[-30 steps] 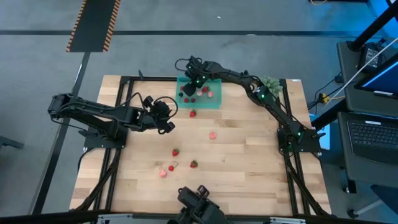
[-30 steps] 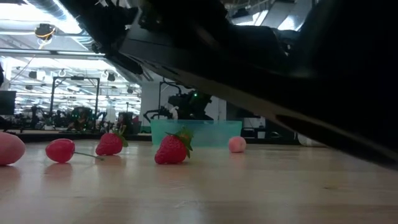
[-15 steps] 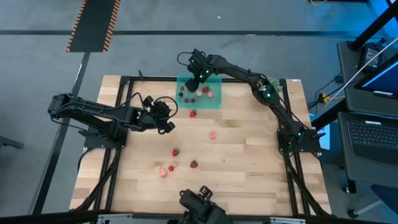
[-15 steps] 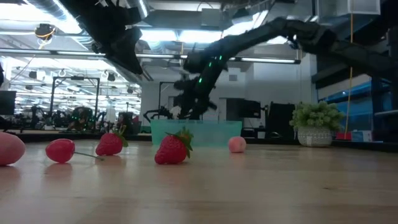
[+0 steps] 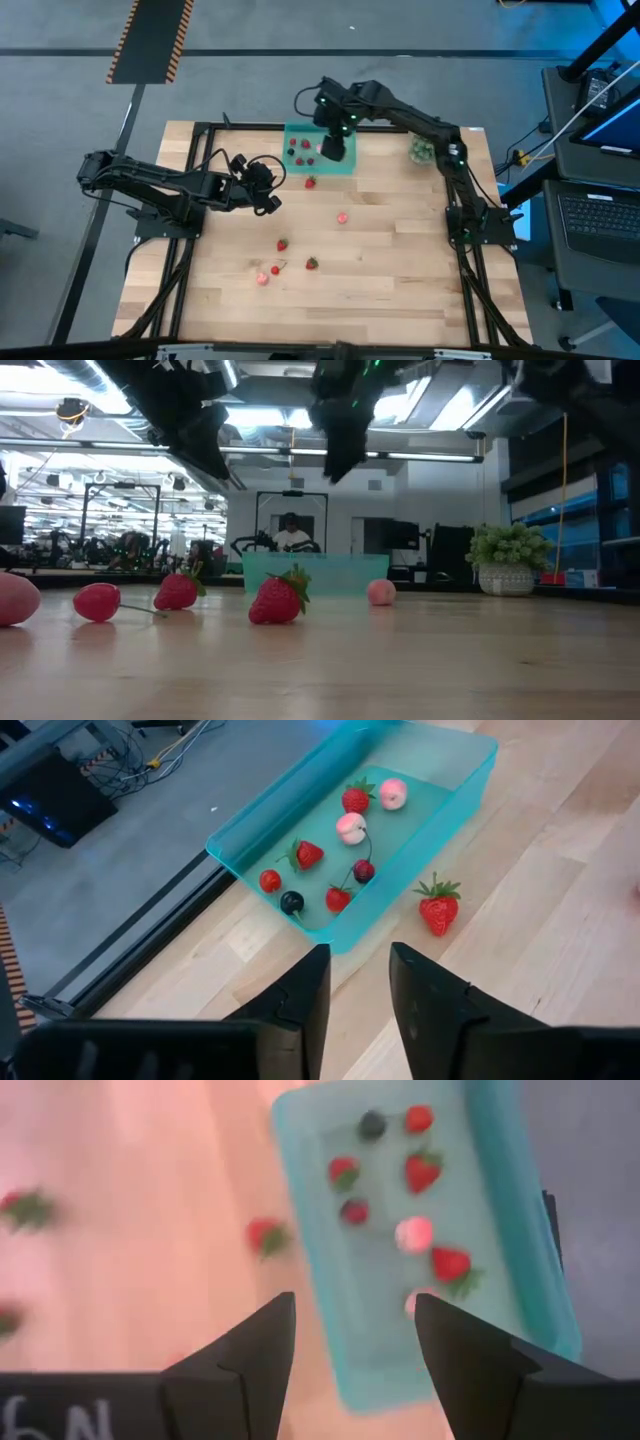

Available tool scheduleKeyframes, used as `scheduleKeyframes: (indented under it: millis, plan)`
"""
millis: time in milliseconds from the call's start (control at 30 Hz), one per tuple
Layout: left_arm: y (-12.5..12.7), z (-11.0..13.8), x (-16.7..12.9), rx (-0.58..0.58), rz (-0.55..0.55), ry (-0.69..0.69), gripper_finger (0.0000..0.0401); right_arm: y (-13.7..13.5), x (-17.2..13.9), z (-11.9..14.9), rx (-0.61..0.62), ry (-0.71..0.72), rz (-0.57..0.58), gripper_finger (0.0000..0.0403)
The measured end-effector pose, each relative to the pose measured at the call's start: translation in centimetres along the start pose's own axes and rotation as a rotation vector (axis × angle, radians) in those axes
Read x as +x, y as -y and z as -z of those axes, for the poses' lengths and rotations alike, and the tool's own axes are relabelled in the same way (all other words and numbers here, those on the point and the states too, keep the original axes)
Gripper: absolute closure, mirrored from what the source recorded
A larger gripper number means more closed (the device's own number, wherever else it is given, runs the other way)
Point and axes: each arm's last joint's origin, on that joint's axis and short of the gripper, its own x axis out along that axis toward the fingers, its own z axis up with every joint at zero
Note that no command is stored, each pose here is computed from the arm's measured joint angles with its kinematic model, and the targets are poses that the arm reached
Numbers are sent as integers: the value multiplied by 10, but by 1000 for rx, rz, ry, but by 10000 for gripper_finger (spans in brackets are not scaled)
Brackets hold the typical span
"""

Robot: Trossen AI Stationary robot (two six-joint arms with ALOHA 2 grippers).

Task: Pick and placing Produce into tupperware
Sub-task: Put the pink peach into the green container

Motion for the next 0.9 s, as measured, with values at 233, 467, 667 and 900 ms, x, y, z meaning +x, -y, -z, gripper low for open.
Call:
scheduleKeyframes:
  millis: [233,467,667,900]
  plan:
    - [0,0,0,-4,0,0,295,-16,-51,28,-20,-69,-19,194]
    - [0,0,0,-7,0,0,302,-28,-73,63,0,-74,-24,194]
    - [0,0,0,-8,0,0,312,-47,-76,102,36,-29,-16,194]
    - [0,0,0,-9,0,1,320,-71,-80,149,63,42,26,194]
